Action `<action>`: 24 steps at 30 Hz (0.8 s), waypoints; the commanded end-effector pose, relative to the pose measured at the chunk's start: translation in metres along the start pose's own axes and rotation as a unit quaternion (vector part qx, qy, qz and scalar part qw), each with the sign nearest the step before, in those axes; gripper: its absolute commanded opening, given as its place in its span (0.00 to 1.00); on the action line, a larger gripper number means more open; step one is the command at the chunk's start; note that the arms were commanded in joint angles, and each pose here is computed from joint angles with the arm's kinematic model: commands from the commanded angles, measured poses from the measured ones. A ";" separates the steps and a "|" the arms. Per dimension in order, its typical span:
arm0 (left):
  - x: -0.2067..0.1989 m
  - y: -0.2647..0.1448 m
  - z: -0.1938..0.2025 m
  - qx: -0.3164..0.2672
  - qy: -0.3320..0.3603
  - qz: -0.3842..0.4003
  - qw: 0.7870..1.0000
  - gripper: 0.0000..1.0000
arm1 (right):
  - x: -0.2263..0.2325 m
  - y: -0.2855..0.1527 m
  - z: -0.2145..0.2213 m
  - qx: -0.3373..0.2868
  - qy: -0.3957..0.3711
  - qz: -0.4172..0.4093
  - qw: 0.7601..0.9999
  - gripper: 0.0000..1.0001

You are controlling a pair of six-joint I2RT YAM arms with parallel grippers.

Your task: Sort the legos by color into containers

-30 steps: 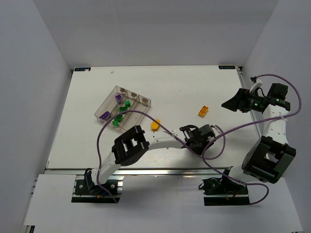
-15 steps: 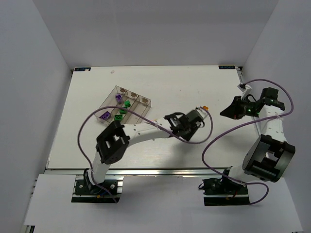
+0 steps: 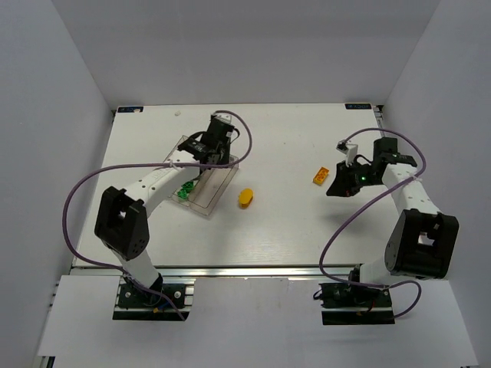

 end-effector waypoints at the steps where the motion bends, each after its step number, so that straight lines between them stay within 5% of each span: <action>1: 0.031 -0.002 0.005 0.016 -0.014 -0.039 0.999 0.00 | -0.005 0.008 -0.007 0.012 -0.028 0.050 0.998 0.15; 9: 0.084 0.025 0.025 0.066 -0.031 -0.092 0.993 0.00 | -0.002 0.026 -0.016 0.029 -0.031 0.066 0.997 0.29; 12: 0.092 0.034 0.033 0.084 -0.033 -0.098 0.991 0.11 | 0.001 0.033 -0.017 0.044 -0.044 0.068 0.996 0.35; 16: 0.101 0.043 0.040 0.106 -0.042 -0.105 0.988 0.45 | 0.000 0.036 -0.018 0.050 -0.044 0.071 0.995 0.42; 19: 0.103 0.046 0.042 0.113 -0.045 -0.106 0.987 0.58 | -0.001 0.037 -0.019 0.051 -0.046 0.074 0.995 0.44; 24: 0.095 0.040 0.029 0.095 -0.049 -0.064 0.992 0.64 | -0.006 0.037 -0.023 0.048 -0.048 0.092 0.993 0.51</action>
Point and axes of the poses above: each gripper's point midway between its finger pads, its own y axis out along the fingers, its own x axis along the line the jaws close on, z = x × y, the point moved 6 cm from there along -y, back along the fingers, and after that the axes turned 1 degree about y, right-handed, at the moved point
